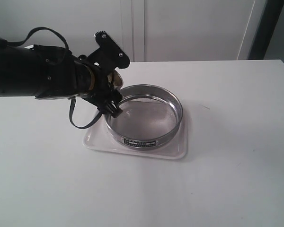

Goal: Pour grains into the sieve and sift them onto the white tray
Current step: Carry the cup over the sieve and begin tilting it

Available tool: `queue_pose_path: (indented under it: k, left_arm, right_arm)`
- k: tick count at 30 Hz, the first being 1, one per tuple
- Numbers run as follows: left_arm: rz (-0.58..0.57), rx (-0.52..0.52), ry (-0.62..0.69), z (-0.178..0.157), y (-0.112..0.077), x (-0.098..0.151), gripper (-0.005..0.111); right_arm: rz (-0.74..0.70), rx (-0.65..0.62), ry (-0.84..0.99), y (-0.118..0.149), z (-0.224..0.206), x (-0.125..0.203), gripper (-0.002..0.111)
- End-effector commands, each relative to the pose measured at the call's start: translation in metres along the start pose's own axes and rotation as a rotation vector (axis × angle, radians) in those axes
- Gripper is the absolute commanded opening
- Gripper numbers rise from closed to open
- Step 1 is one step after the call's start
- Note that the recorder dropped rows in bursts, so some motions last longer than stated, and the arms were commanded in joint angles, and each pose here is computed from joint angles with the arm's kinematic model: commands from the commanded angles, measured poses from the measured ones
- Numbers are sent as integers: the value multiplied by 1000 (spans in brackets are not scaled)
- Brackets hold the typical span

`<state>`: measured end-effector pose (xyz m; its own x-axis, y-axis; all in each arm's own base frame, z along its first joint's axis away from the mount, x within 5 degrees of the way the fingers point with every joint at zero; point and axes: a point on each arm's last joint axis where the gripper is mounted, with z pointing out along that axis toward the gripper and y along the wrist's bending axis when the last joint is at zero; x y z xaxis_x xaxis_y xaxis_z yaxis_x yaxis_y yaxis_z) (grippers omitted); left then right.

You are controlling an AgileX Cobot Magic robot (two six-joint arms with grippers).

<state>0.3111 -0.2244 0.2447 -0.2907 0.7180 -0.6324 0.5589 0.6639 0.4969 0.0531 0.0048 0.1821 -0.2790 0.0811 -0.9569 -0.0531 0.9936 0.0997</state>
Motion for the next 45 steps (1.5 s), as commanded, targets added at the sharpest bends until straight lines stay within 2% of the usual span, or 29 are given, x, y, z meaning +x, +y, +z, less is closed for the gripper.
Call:
queue_pose_path:
  k: [1, 7, 11, 15, 19, 25, 35, 40, 45]
  left_arm:
    - [67, 8, -45, -5, 0, -7, 0]
    - [148, 9, -46, -4, 0, -7, 0]
    - [147, 4, -24, 2, -2, -7, 0]
    - [129, 0, -33, 11, -1, -17, 0]
    - [204, -2, -15, 18, -3, -16, 0]
    - [254, -10, 7, 21, -4, -14, 0]
    - [261, -25, 25, 23, -2, -15, 0]
    - [225, -47, 56, 29, 1, -21, 0]
    - [294, -38, 74, 33, -4, -23, 0]
  right_arm:
    - [-8, 0, -13, 0, 0, 0, 0]
    - [-8, 0, -13, 0, 0, 0, 0]
    - [-8, 0, -13, 0, 0, 0, 0]
    - [-8, 0, -13, 0, 0, 0, 0]
    - [-8, 0, -13, 0, 0, 0, 0]
    - [-8, 0, -13, 0, 0, 0, 0]
    - [-8, 0, -13, 0, 0, 0, 0]
    - [-8, 0, -13, 0, 0, 0, 0]
    - [-8, 0, -13, 0, 0, 0, 0]
